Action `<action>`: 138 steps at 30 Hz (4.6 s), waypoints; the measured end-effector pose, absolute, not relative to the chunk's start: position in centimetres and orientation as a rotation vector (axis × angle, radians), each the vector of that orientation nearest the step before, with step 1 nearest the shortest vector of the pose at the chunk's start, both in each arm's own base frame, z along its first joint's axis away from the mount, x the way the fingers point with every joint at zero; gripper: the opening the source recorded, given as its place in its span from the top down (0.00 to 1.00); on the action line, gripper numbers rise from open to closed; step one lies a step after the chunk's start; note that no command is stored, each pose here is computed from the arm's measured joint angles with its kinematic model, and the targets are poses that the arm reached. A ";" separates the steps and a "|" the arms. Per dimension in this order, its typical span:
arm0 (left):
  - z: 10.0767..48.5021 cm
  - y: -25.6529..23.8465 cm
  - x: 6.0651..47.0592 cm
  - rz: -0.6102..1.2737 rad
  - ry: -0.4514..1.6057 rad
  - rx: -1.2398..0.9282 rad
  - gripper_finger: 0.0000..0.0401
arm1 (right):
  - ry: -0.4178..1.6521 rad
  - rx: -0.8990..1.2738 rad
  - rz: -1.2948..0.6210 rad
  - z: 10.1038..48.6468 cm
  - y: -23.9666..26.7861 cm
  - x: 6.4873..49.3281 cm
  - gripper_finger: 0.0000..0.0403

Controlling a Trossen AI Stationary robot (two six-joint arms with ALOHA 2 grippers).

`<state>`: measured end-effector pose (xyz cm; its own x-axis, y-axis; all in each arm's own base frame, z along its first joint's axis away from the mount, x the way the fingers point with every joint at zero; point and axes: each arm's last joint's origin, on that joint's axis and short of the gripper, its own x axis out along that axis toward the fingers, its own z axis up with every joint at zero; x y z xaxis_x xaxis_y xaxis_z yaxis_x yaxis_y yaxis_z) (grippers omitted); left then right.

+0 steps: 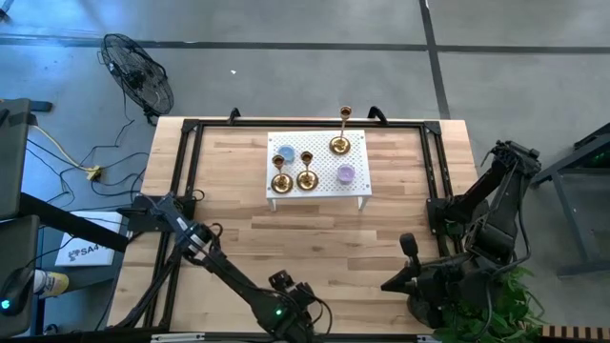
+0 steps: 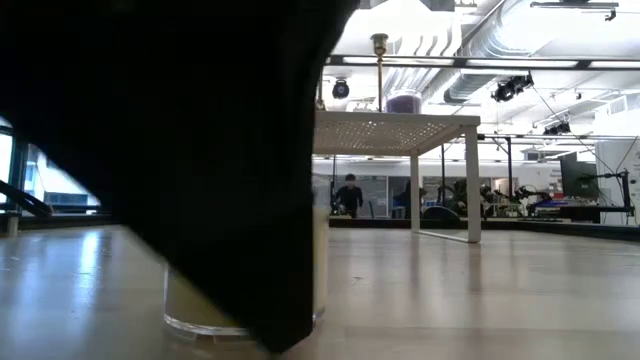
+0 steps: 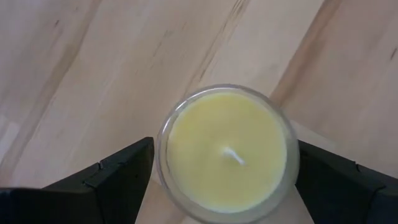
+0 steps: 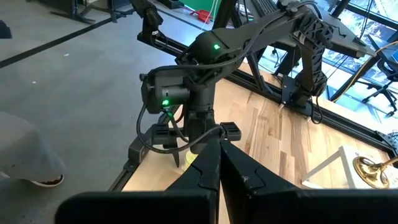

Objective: Pick & Place candle stick holders
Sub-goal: Put the yellow scented candle on the shelf

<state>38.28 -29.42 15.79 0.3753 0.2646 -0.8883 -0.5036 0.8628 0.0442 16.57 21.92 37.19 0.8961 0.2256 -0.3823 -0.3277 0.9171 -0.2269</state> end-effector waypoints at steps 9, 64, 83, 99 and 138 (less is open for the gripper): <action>15.8 -27.9 39.6 0.497 1.098 -0.257 0.14 | 0.358 -0.292 0.288 37.2 21.9 16.6 1.00; 36.4 -26.8 37.6 0.305 0.504 -0.203 0.45 | 0.227 -0.714 0.284 37.4 23.7 14.5 0.98; 41.8 -27.3 39.2 0.201 0.111 -0.084 0.45 | 0.194 -0.931 0.073 38.0 23.1 15.0 0.58; 38.8 -26.5 38.9 0.196 0.361 0.186 0.45 | 0.143 -0.103 0.351 42.0 19.2 14.0 0.54; 37.9 -22.5 40.5 -0.007 0.584 0.088 0.45 | 0.396 -0.507 0.421 37.6 18.8 18.3 0.55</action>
<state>40.49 -22.52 37.89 0.8341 0.0180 -0.5513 0.0320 0.9962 0.0810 18.30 18.77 37.57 0.8412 0.2849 -0.4595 -0.4760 0.7933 -0.3795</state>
